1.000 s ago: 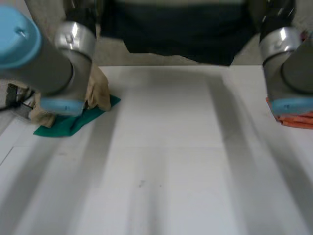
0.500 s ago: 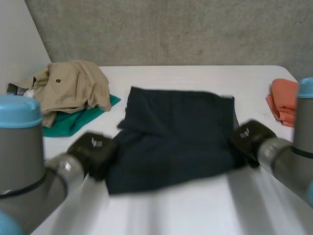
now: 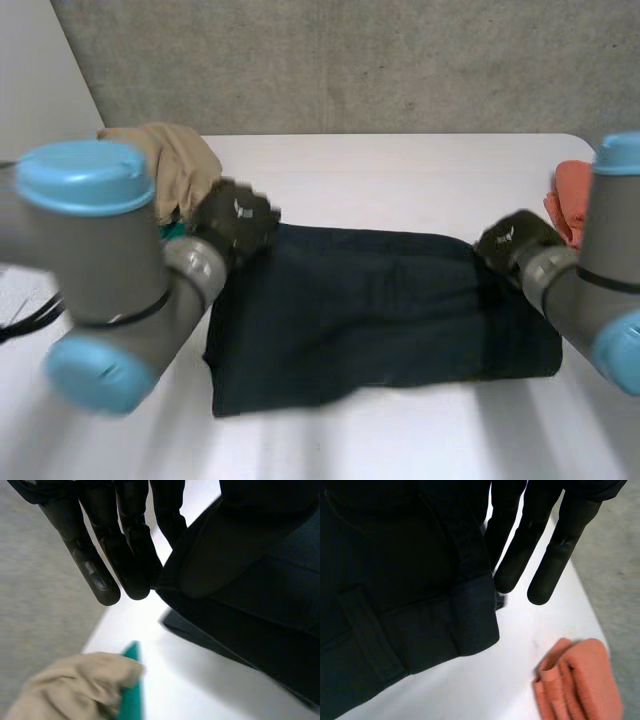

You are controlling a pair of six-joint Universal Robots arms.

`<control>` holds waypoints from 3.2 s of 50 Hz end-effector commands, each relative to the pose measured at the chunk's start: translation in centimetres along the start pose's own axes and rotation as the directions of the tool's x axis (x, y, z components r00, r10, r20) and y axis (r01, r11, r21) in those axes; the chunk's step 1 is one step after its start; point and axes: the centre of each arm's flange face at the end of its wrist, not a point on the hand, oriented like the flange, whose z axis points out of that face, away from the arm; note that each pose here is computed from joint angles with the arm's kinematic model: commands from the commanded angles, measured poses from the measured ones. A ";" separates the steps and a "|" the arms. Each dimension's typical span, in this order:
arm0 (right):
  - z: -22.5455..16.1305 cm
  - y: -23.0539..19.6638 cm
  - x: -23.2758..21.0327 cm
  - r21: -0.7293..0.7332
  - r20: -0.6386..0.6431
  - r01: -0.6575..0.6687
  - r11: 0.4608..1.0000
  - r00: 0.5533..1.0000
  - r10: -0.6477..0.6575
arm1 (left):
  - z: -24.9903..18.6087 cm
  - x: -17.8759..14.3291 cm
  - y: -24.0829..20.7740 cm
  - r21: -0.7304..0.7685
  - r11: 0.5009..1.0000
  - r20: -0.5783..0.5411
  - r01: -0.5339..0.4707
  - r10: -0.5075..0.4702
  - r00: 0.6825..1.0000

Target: Fold the laundry.

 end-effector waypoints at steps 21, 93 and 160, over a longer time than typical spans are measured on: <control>11.7 -3.6 3.0 0.330 -0.375 -0.020 0.944 0.914 0.151 | 14.5 -0.9 -0.5 0.362 0.932 0.308 0.030 -0.150 0.940; -4.5 -4.6 -17.0 0.736 0.071 0.228 0.638 0.910 -0.408 | -3.5 -1.1 -2.9 0.332 0.885 0.030 0.326 -0.355 0.934; -5.3 0.5 -9.1 0.315 0.153 -0.202 0.927 0.975 0.160 | -1.6 -1.5 -12.0 0.327 0.800 -0.321 0.502 -0.406 0.856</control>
